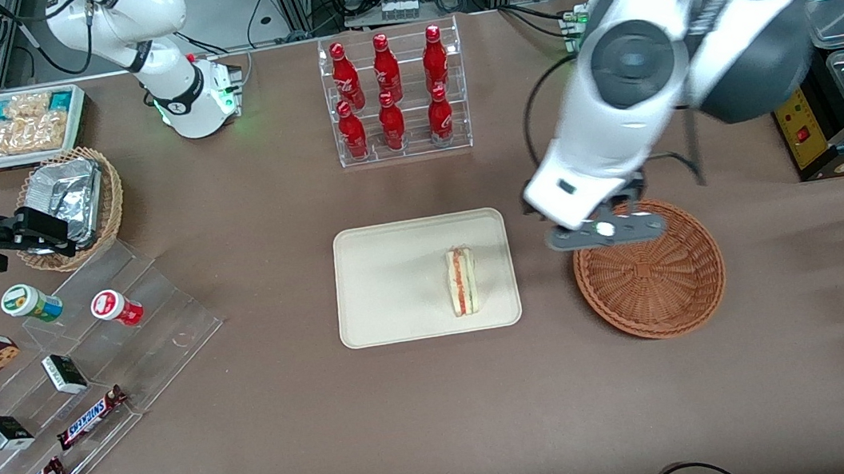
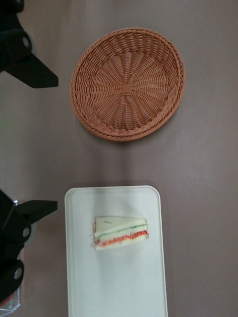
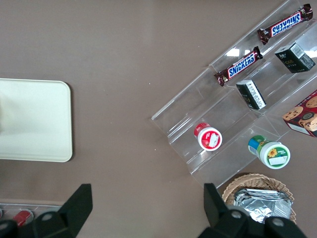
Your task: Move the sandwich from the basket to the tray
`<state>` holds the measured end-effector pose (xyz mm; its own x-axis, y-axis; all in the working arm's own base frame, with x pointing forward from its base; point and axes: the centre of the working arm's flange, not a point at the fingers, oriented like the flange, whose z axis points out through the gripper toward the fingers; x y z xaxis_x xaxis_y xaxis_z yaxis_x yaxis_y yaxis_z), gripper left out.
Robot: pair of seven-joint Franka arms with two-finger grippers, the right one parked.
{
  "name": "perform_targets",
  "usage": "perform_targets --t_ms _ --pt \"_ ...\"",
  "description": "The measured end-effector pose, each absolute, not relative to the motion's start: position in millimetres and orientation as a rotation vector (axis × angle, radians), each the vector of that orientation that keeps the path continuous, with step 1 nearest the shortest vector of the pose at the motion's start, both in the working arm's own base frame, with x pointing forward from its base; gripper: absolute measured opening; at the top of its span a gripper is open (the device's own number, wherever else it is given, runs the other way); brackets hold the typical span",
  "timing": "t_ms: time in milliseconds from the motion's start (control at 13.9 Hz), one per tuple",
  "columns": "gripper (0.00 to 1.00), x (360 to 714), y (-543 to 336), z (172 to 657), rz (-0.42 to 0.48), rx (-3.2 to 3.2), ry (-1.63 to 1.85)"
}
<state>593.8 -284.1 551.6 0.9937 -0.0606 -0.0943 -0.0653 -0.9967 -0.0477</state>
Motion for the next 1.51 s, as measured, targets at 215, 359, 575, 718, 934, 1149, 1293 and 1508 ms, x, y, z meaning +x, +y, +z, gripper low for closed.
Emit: perform_targets --t_ms 215,359,575,718,934,1149,1293,1508 --pt "1.0 610.6 -228.4 561.7 0.165 -3.099 0.175" --pt "1.0 616.1 -195.9 565.3 0.196 -3.09 0.21" --pt "1.0 618.9 -157.2 573.5 0.219 -3.069 0.228" --pt "1.0 610.3 -146.4 586.0 0.243 -3.056 0.217" --pt "1.0 588.4 -137.9 612.8 0.241 -3.042 0.195" --pt "1.0 564.1 -119.9 636.3 0.258 -3.025 0.147" --pt "1.0 548.1 -112.9 649.7 0.284 -3.015 0.129" --pt "1.0 530.5 -106.2 665.9 0.306 -3.007 0.111"
